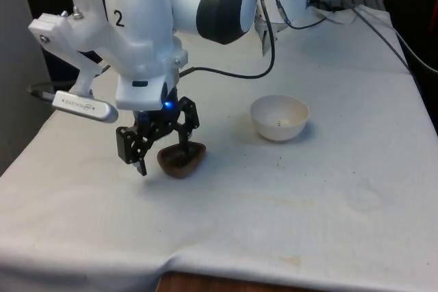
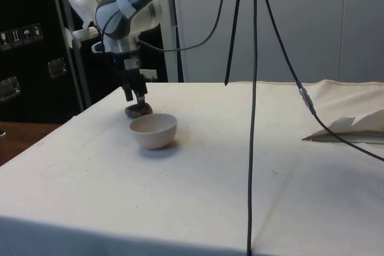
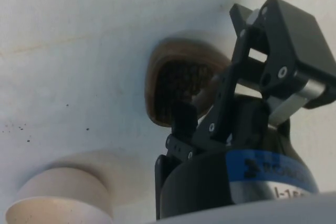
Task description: Pour the coffee beans from the cup into the bowl.
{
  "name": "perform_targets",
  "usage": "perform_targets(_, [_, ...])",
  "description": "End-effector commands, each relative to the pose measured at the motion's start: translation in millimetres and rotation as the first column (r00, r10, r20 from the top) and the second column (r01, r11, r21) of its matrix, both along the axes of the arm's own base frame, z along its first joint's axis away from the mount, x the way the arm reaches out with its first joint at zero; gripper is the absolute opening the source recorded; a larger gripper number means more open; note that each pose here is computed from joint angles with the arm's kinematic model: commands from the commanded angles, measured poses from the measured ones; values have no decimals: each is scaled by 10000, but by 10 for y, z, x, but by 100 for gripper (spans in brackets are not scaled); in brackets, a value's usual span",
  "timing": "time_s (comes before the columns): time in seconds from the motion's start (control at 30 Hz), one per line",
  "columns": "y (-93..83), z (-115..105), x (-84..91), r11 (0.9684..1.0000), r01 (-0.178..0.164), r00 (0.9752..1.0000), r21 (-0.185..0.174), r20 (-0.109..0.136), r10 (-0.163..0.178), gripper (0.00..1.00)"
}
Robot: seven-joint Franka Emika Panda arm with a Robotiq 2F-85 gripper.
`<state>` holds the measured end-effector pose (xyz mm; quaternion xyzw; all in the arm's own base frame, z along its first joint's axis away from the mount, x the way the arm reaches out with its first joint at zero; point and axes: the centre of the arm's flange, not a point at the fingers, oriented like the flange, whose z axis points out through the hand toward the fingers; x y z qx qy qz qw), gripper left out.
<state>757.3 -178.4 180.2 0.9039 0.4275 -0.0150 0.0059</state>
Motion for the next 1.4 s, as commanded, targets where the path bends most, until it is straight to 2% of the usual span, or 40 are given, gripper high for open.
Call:
perform_targets(0.0, [6, -25, 12, 10000, -32, 10000, 79, -93, 33, 100])
perform_targets(0.77, [-70, -25, 27, 10000, -62, 10000, 76, 41, 62, 100])
perform_targets(0.87, [-70, -25, 27, 9999, -72, 10000, 76, 41, 72, 95])
perform_targets(0.97, [-70, -25, 27, 9999, -72, 10000, 76, 41, 72, 77])
perform_targets(1.0, [-70, -18, 29, 9999, -72, 10000, 75, 51, 72, 66])
perform_targets(1.13, [-74, -11, 15, 10000, -52, 9999, 32, 100, 52, 41])
perform_targets(1.17, [-70, -18, 29, 9999, -72, 10000, 75, 51, 72, 41])
perform_targets(1.27, [-75, -16, 29, 10000, -68, 10000, 63, 60, 68, 26])
perform_targets(1.3, [-75, -16, 29, 10000, -68, 10000, 63, 60, 68, 20])
perform_targets(1.33, [-75, -16, 29, 10000, -68, 10000, 63, 60, 68, 9])
perform_targets(1.37, [-75, -24, 27, 10000, -68, 10000, 64, 50, 68, 3])
